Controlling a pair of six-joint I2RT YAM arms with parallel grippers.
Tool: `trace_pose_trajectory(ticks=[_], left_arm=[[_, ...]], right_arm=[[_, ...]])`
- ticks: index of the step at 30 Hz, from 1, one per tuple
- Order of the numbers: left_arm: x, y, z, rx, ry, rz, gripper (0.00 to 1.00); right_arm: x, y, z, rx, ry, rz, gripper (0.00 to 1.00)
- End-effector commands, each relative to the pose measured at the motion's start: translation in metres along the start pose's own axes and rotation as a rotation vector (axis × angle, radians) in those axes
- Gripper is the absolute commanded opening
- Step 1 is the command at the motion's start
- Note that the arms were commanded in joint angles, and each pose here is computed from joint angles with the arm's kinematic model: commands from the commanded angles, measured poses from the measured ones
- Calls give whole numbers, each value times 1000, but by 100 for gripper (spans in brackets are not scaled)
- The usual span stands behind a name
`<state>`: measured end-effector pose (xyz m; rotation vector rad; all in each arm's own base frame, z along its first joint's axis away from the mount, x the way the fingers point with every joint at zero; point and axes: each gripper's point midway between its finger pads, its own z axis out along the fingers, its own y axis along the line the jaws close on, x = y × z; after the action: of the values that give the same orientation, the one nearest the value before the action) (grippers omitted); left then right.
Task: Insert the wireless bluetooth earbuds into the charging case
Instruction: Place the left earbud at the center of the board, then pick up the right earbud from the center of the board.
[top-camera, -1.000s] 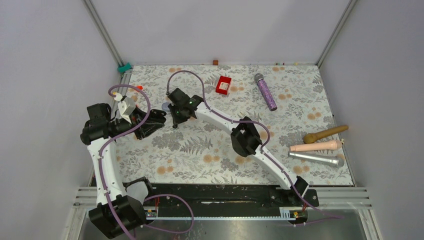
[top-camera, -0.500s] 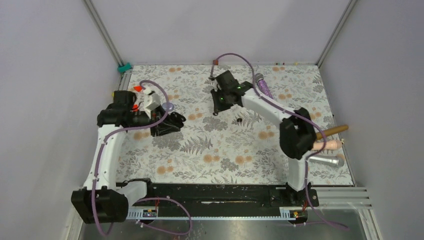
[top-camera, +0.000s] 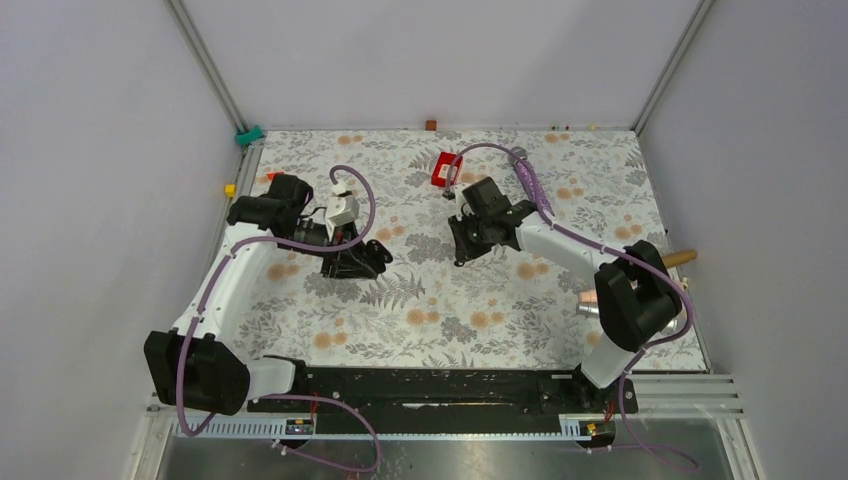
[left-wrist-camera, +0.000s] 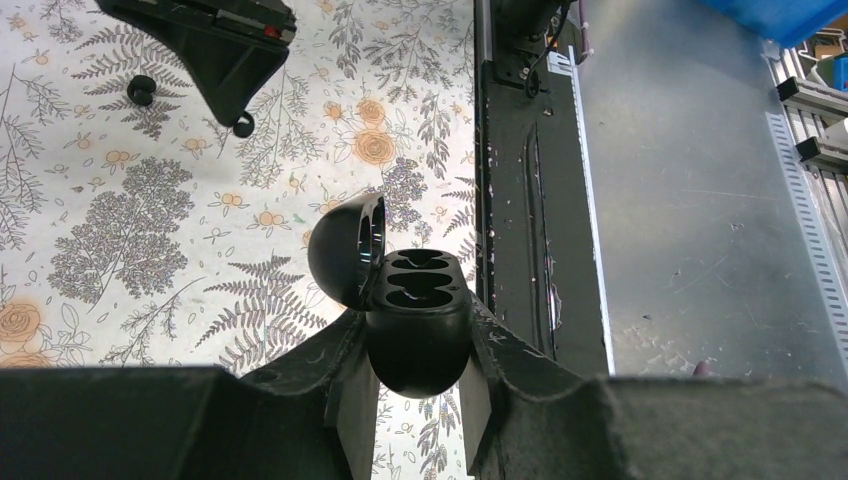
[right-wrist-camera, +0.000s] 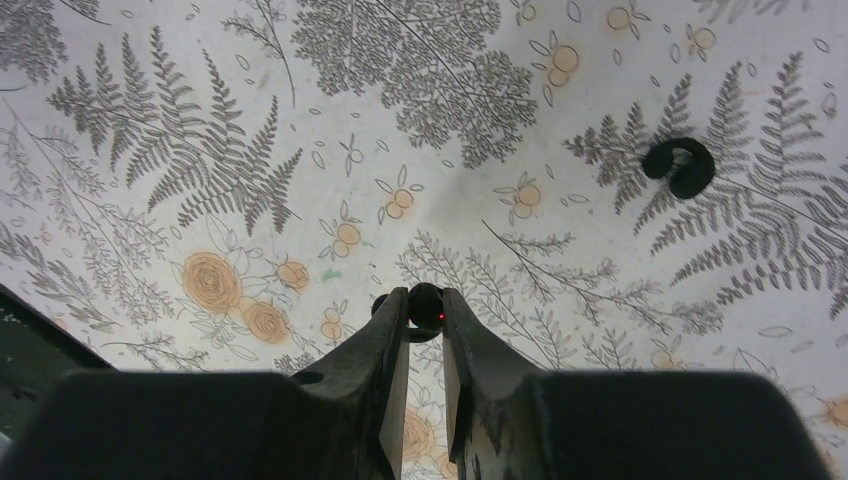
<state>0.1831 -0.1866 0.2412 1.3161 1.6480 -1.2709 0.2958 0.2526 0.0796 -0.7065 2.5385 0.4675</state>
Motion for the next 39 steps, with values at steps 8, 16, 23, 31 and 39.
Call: trace_pose_trajectory(ticks=[8, 16, 23, 31, 39], left_arm=[[-5, -10, 1, 32, -34, 62, 0], [-4, -11, 1, 33, -35, 68, 0], [-6, -12, 1, 30, -35, 77, 0], [-8, -14, -1, 22, -33, 91, 0], [-8, -15, -1, 19, -31, 105, 0]], right_arm=[[-1, -1, 46, -32, 49, 68, 26], [-19, -4, 37, -5, 8, 28, 49], [-12, -10, 12, 2, 12, 75, 54], [41, -21, 36, -70, 117, 392, 28], [54, -12, 47, -113, 141, 505, 21]])
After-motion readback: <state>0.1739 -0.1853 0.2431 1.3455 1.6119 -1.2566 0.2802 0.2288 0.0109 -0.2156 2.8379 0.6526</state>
